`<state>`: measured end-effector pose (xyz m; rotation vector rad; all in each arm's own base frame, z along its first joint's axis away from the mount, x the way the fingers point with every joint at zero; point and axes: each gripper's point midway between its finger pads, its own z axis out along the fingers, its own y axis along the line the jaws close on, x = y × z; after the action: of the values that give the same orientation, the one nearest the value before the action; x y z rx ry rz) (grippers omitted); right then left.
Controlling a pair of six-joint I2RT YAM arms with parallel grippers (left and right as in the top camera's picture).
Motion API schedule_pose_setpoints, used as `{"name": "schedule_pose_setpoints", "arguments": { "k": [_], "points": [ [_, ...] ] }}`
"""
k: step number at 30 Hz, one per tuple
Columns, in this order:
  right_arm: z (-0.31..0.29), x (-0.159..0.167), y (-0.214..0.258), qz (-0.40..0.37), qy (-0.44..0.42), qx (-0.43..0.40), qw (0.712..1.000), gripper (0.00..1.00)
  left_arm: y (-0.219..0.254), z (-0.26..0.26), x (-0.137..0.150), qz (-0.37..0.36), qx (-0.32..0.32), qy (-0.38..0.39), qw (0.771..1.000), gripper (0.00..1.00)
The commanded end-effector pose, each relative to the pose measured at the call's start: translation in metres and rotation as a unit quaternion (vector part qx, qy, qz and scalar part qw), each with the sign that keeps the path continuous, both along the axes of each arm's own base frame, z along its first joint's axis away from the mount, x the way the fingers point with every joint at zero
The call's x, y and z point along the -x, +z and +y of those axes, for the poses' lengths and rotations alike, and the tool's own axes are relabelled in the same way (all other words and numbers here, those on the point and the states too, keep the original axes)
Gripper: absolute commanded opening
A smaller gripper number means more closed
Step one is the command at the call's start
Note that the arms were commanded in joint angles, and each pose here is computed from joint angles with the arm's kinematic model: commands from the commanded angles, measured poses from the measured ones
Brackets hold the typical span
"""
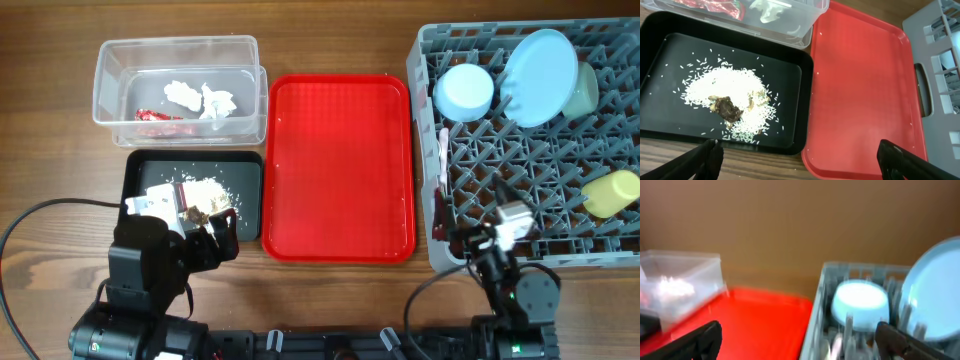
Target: Sort waste into correct bins and load items into the dishwasher rack
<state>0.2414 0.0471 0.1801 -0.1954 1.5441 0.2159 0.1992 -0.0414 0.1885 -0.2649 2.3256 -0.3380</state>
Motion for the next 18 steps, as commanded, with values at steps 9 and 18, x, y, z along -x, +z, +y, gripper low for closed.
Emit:
{"name": "schedule_pose_setpoints", "arguments": {
  "k": [9, 18],
  "points": [
    [-0.022, -0.004, -0.003, -0.008, -0.066, 0.07, 0.995, 1.0, 0.0, 0.002, 0.0, -0.002, -0.002, 0.006, 1.0, 1.0],
    [-0.034, -0.005, -0.004, 0.0, -0.1, 0.042, 0.994, 1.0, 0.0, 0.002, 0.0, -0.002, -0.002, 0.006, 1.0, 1.0]
  ]
}}
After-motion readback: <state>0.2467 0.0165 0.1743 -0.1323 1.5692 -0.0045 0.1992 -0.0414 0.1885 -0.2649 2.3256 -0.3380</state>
